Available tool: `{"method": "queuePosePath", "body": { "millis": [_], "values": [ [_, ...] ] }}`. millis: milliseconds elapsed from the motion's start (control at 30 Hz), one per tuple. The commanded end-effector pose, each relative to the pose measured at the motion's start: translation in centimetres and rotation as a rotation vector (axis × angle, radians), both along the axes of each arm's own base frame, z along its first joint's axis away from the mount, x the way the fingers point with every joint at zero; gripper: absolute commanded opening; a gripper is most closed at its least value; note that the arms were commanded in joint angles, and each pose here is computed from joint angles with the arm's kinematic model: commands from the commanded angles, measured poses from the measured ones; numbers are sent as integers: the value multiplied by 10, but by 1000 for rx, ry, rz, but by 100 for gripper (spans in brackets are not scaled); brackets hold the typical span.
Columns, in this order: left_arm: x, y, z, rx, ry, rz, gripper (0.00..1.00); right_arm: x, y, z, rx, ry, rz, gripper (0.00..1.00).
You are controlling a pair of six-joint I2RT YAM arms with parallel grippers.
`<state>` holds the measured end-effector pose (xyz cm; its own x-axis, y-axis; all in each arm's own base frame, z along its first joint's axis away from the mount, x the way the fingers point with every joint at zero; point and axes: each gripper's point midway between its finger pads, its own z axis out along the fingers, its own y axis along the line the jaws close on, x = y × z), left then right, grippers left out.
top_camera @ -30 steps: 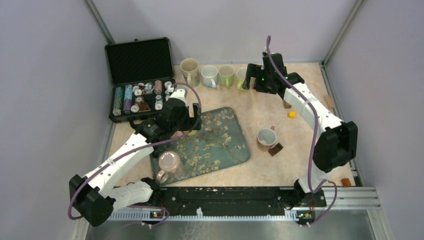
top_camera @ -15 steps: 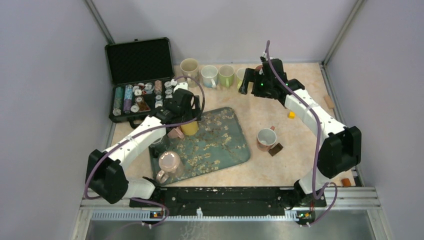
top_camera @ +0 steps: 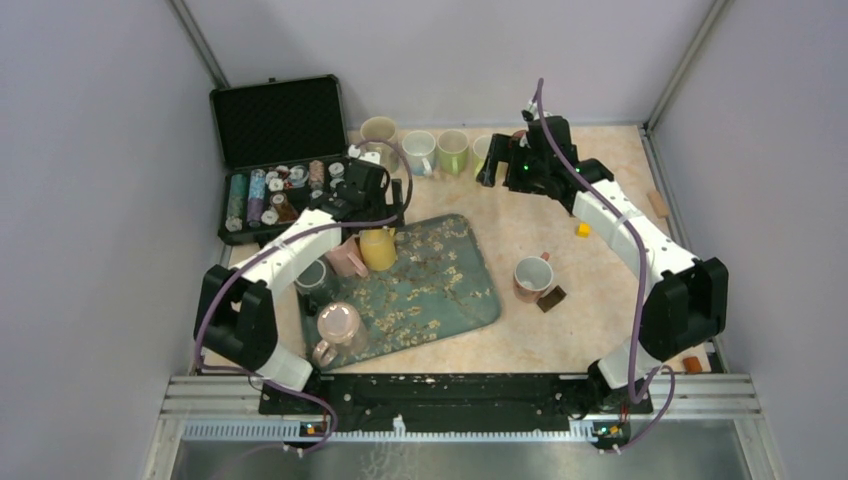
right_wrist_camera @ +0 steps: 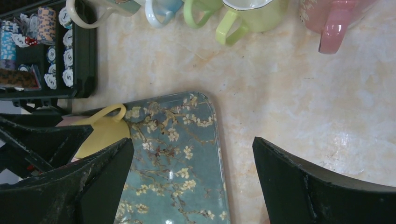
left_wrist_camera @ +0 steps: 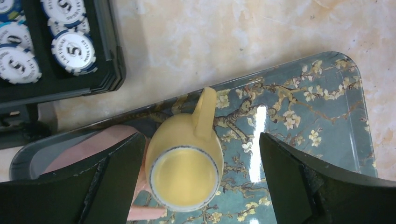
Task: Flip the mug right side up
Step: Move the cup to the tray.
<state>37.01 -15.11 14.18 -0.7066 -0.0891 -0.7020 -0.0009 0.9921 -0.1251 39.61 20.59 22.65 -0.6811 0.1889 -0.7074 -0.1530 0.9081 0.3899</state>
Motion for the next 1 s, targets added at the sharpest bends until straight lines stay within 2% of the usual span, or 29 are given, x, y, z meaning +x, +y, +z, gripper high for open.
{"method": "queuePosePath", "body": {
  "millis": [0,300,967],
  "values": [
    [25,-20,16,-42,-52,-88,98,-3,6,23,39,-69,16,99],
    [27,-43,-16,-51,110,-185,98,-4,5,19,38,-62,13,99],
    [-3,-76,-26,-129,204,-315,98,-5,3,10,24,-42,6,99]
  ]
}}
